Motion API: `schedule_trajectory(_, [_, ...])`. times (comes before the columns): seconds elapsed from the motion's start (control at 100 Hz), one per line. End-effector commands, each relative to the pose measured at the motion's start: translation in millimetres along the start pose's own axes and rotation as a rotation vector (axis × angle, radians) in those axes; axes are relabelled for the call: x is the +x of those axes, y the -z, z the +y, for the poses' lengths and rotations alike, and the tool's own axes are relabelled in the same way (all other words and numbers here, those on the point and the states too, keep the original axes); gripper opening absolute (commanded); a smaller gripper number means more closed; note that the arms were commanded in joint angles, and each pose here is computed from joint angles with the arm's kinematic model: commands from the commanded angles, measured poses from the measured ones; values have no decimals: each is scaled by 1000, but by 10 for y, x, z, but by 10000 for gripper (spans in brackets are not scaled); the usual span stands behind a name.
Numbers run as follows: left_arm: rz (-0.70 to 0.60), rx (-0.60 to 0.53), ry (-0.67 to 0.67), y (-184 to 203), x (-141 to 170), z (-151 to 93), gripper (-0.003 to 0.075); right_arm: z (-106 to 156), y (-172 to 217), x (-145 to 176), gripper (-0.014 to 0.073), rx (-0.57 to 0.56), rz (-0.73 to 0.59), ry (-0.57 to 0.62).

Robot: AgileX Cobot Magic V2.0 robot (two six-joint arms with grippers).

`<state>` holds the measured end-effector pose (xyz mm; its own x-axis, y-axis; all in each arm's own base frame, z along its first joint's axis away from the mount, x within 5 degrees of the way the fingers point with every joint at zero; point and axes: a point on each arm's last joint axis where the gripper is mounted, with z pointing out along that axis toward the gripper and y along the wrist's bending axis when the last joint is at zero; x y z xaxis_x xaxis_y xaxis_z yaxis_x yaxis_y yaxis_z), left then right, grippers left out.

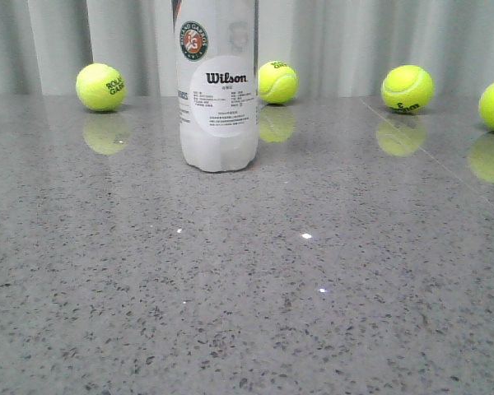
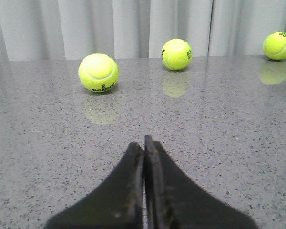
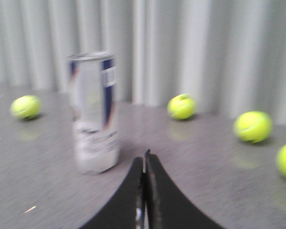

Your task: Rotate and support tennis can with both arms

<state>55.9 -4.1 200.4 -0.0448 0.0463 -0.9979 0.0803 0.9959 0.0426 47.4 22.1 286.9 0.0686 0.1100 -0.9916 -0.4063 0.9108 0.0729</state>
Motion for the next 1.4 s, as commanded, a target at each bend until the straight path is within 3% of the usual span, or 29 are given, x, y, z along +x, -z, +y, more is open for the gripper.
schedule_trajectory(0.0, [-67,4,19,2,60,-8,-19,-86,-24,-52,-62,120,-189,51])
schedule_trajectory(0.11, [-67,4,19,2,60,-8,-19,-163,-37,136,-62,227,-200,88])
schedule_trajectory(0.37, [-67,4,19,2,60,-8,-19,-312,24,615,-62,416,-83,64])
schedule_trajectory(0.64, [-67,4,19,2,60,-8,-19,-311,113,806,-62,444,6,66])
schedule_trajectory(1.389, [-67,4,19,2,60,-8,-19,-309,112,791,-62,442,-9,72])
